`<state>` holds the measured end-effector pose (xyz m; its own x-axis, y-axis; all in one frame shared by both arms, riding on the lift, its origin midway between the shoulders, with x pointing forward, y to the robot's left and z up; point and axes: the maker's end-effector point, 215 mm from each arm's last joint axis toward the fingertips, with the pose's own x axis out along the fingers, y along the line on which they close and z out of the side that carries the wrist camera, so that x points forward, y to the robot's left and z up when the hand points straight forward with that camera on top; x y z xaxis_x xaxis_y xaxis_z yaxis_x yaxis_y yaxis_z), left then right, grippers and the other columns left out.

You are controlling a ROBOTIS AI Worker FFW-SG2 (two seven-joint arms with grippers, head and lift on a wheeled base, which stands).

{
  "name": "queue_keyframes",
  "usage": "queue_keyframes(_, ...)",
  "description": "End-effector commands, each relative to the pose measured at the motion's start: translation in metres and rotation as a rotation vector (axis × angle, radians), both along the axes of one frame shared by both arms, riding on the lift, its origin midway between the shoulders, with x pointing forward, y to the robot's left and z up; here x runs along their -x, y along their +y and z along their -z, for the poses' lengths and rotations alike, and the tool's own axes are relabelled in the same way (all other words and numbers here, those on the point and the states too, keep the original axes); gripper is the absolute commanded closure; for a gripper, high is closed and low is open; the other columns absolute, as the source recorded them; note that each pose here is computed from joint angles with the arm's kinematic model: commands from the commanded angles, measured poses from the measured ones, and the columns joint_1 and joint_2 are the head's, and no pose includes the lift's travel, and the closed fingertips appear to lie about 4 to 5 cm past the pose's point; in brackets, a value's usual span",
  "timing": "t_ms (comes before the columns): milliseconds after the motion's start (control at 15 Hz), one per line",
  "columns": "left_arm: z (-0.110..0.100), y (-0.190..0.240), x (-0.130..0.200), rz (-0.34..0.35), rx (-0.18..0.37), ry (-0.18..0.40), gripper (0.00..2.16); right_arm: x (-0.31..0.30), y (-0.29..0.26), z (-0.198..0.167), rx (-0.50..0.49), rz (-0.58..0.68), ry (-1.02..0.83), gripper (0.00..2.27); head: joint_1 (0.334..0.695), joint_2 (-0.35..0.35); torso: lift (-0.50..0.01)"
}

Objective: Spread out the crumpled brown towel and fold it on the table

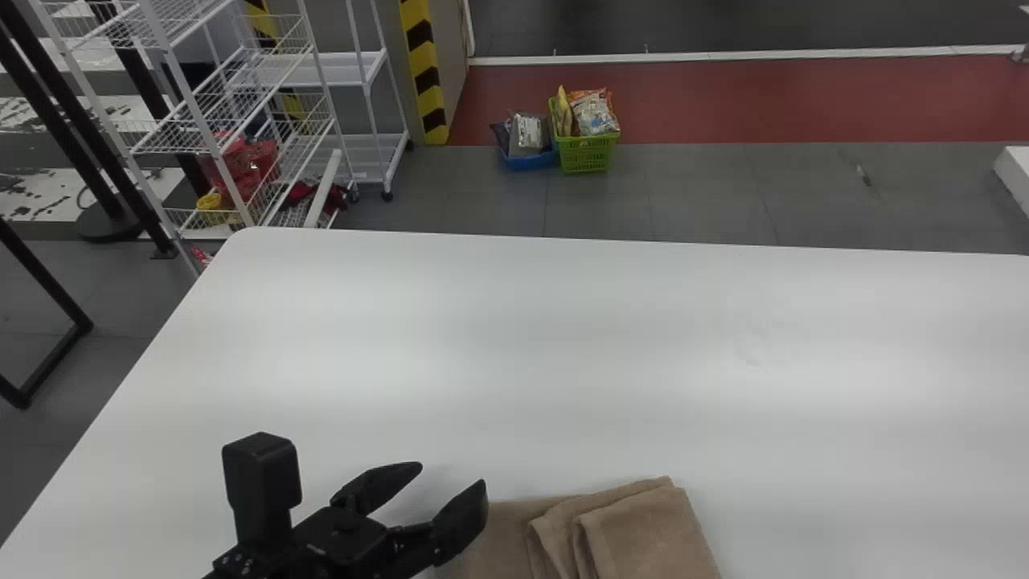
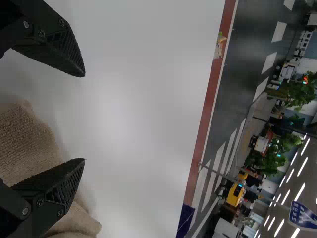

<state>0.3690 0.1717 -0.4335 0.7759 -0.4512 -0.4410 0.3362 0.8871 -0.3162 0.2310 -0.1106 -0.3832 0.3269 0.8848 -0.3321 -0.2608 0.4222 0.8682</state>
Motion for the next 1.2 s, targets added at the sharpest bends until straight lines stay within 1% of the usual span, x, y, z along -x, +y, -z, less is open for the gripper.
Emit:
queue_keyframes(0,-0.002,0.007,-0.001,-0.012,0.002,-0.001,0.2,0.009,0.001,0.003,-0.008,-0.003,0.036,1.95,0.695,0.118,-0.127)
queue_keyframes(200,-0.003,0.014,-0.004,-0.023,0.0,-0.001,0.19,0.024,-0.005,0.01,-0.008,0.001,0.072,1.95,0.695,0.135,-0.127)
queue_keyframes(400,-0.005,0.015,-0.006,-0.026,0.011,-0.002,0.19,0.037,-0.015,0.025,0.015,0.018,0.119,1.95,0.695,0.138,-0.127)
queue_keyframes(667,-0.011,0.023,-0.011,-0.042,0.022,-0.013,0.17,0.042,-0.028,0.041,0.045,0.045,0.159,1.95,0.695,0.123,-0.127)
queue_keyframes(733,-0.01,0.026,-0.01,-0.047,0.023,-0.007,0.17,0.04,-0.033,0.043,0.049,0.056,0.164,1.95,0.695,0.12,-0.127)
queue_keyframes(1000,-0.012,0.028,-0.009,-0.045,0.033,-0.007,0.17,0.026,-0.05,0.054,0.066,0.099,0.173,1.95,0.695,0.104,-0.127)
queue_keyframes(1133,-0.012,0.029,-0.009,-0.046,0.034,-0.007,0.17,0.018,-0.052,0.057,0.069,0.106,0.17,1.95,0.695,0.082,-0.127)
